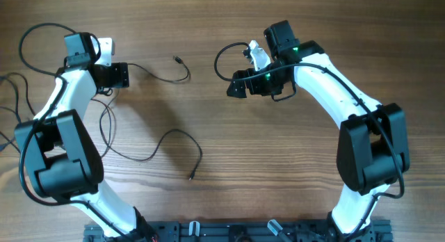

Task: Untangle cables

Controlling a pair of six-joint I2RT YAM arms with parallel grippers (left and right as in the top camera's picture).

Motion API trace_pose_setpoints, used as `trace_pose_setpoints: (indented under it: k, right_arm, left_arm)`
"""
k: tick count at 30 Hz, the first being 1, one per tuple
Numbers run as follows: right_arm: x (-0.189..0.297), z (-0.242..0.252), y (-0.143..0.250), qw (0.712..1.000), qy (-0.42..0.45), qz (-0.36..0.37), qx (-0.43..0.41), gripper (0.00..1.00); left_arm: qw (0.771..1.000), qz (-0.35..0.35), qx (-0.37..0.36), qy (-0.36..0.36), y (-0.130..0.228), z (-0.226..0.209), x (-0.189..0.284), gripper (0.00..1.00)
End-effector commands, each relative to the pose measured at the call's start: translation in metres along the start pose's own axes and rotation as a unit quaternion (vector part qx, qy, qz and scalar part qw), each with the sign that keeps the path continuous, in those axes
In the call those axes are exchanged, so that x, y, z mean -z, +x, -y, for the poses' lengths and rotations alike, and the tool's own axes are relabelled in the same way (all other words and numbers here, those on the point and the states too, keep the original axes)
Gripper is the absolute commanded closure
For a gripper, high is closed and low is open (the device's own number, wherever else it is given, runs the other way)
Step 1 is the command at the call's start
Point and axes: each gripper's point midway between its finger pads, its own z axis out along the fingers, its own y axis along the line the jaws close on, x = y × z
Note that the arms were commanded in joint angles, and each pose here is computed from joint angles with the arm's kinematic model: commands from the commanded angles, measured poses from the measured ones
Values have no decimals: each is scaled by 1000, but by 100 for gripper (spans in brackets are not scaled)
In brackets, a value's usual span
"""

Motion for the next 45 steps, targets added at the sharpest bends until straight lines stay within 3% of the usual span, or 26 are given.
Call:
trace_pose_setpoints:
  k: [1, 3, 4, 5, 6, 8, 9, 10, 11, 12, 15, 17, 19, 23, 28, 30, 33, 38, 42, 45]
  right_arm:
    - [9, -5, -2, 1000, 1, 9, 17, 3]
    - [9, -5, -2, 1000, 1, 9, 18, 2]
    - [9, -5, -2, 1000, 1, 10, 18, 2]
    - [9, -5, -2, 1000, 1, 10, 18, 2]
    - [9, -5, -2, 1000, 1, 10, 17, 2]
    - [9, -6, -2, 1000, 1, 10, 17, 2]
    - [9, -6, -2, 1000, 1, 10, 17, 2]
    - [9, -6, -2, 1000, 1, 9, 17, 2]
    - [9, -6, -2, 1000, 1, 9, 17, 2]
    - [9, -5, -2, 1000, 1, 9, 17, 2]
    - [9, -6, -3, 1000, 1, 11, 18, 2]
    - [9, -6, -4, 1000, 0, 13, 19, 2]
    - [9, -6, -4, 1000, 0, 13, 16, 2]
    - [9, -6, -4, 1000, 0, 13, 15, 2]
    - [9, -6, -3, 1000, 0, 12, 14, 2]
    - [9, -6, -2, 1000, 1, 10, 13, 2]
    - [8, -5, 0, 1000, 1, 4, 10, 2]
    - [9, -4, 10, 1000, 3, -14, -1, 2]
    - [9, -4, 12, 1000, 4, -18, -4, 2]
    - [9, -4, 15, 1000, 4, -25, -8, 2]
  left_arm:
    - [1000, -13, -17, -5, 10, -1, -18, 27]
    - [1000, -17, -17, -4, 12, 0, -23, 43]
    - [1000, -15, -17, -4, 11, 0, -24, 64]
    - [1000, -11, -18, -4, 9, 0, -24, 76]
    - [1000, -7, -19, -5, 7, 0, -24, 75]
    - [1000, -7, -19, -5, 7, 0, -25, 61]
    - [1000, -8, -19, -2, 8, 1, -25, 61]
    - [1000, -13, -18, 7, 11, 5, -29, 64]
    - [1000, -20, -18, 16, 16, 8, -32, 89]
    - [999, -26, -12, 17, 19, 8, -34, 96]
    - [999, -3, 38, 11, 3, 6, -24, 96]
    - [997, 46, 65, 5, -32, 1, 4, 96]
    - [981, 141, 134, 3, -96, -8, 70, 96]
    - [946, 254, 186, 73, -160, 7, 178, 96]
    - [877, 419, 148, 182, -204, 44, 346, 96]
    - [839, 495, 129, 184, -209, 45, 409, 96]
    - [796, 575, 130, 137, -214, 17, 459, 96]
    - [782, 572, 246, -37, -201, -103, 430, 96]
    - [809, 453, 343, -148, -159, -188, 336, 96]
    - [831, 360, 381, -183, -127, -216, 267, 91]
